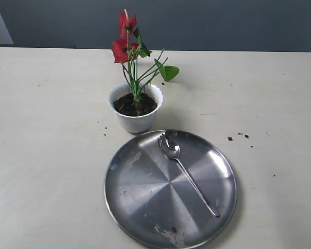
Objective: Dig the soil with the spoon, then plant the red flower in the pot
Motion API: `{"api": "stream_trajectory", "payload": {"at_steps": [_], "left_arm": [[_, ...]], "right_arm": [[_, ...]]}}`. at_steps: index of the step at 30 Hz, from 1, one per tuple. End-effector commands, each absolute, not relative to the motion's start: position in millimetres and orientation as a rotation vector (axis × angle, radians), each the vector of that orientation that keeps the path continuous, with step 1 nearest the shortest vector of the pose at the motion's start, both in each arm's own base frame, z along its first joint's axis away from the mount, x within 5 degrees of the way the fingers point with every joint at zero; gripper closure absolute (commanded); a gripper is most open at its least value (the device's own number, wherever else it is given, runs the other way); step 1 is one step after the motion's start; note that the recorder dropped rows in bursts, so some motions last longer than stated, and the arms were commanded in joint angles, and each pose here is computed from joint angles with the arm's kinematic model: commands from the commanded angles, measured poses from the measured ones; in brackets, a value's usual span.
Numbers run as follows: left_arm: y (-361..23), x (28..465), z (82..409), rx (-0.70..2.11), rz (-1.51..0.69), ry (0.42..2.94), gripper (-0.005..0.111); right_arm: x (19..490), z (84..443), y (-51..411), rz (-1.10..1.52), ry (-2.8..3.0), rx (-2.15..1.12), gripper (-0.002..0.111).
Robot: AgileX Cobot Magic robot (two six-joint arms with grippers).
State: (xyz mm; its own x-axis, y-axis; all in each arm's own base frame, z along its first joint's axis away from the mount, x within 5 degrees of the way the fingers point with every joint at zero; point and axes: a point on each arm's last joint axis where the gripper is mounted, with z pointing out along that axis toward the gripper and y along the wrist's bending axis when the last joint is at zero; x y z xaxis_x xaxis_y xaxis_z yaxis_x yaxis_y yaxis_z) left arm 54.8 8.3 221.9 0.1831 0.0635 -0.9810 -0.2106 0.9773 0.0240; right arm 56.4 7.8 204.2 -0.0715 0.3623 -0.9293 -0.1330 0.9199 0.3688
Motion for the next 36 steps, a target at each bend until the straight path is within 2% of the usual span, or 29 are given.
{"api": "stream_trajectory", "payload": {"at_steps": [1,36], "left_arm": [[7.8,54.3,223.7,-0.123,0.187,1.364,0.106],[6.1,54.5,223.7,-0.102,0.16,1.366,0.106]], "right_arm": [[56.0,203.9,7.3,0.404,1.59,0.183,0.109],[56.0,203.9,7.4,0.405,1.591,0.18,0.109]]}}
